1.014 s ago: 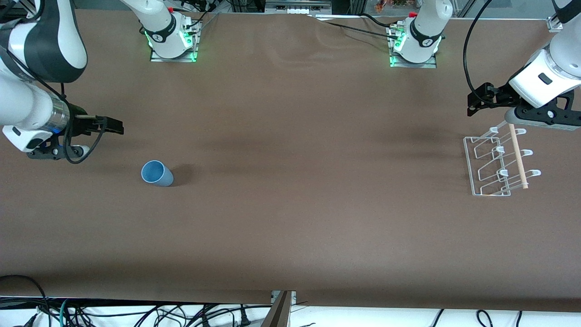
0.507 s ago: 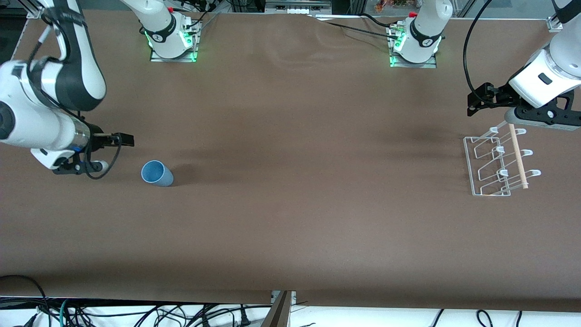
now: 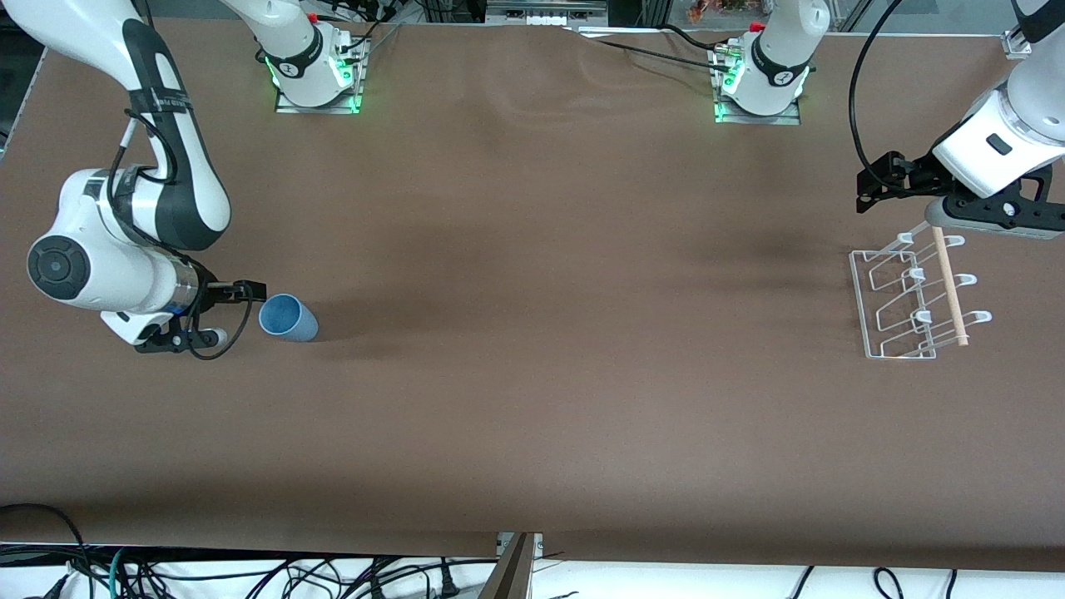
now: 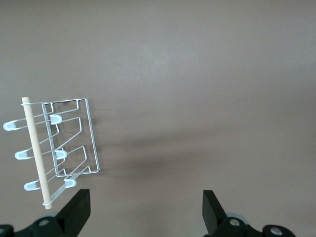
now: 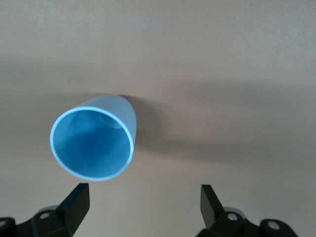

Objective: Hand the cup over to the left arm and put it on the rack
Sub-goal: 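Move the right gripper down to the blue cup, then close the right gripper on the blue cup rim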

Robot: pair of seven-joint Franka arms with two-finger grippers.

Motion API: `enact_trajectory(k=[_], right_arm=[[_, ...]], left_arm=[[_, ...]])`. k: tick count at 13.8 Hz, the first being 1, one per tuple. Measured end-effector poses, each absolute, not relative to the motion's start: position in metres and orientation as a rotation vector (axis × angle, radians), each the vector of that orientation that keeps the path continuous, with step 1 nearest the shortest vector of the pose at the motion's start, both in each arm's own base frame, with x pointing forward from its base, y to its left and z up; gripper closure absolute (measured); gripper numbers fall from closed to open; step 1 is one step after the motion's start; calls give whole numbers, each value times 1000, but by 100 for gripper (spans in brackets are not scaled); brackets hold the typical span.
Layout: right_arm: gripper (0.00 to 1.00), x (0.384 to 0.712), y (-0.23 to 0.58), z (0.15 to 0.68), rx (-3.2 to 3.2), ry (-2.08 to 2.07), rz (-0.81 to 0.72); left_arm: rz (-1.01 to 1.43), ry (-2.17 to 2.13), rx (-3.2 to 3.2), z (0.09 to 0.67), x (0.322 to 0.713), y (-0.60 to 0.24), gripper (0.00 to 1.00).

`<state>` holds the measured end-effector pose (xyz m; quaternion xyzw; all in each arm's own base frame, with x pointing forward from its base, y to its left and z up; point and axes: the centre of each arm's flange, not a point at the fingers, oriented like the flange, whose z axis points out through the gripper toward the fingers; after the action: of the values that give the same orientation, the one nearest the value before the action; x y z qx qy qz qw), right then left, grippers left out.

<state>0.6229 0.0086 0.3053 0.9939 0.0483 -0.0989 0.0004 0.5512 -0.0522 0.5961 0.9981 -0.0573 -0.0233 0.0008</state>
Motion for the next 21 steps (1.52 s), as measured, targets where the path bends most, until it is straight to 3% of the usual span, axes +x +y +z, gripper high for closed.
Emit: enact_trajectory(k=[12,14,21], right_arm=[[2,632,12,249,3116,162,-289],[17,632,16,236,3115,173,-297],[93,635,35,233,3117,137,-285]], left_arm=[[-54,-190,3133,593,553,-56,0],[-54,-192,3133,593,553,-57,0],[-58,-194,3133,592,553,-57,0]])
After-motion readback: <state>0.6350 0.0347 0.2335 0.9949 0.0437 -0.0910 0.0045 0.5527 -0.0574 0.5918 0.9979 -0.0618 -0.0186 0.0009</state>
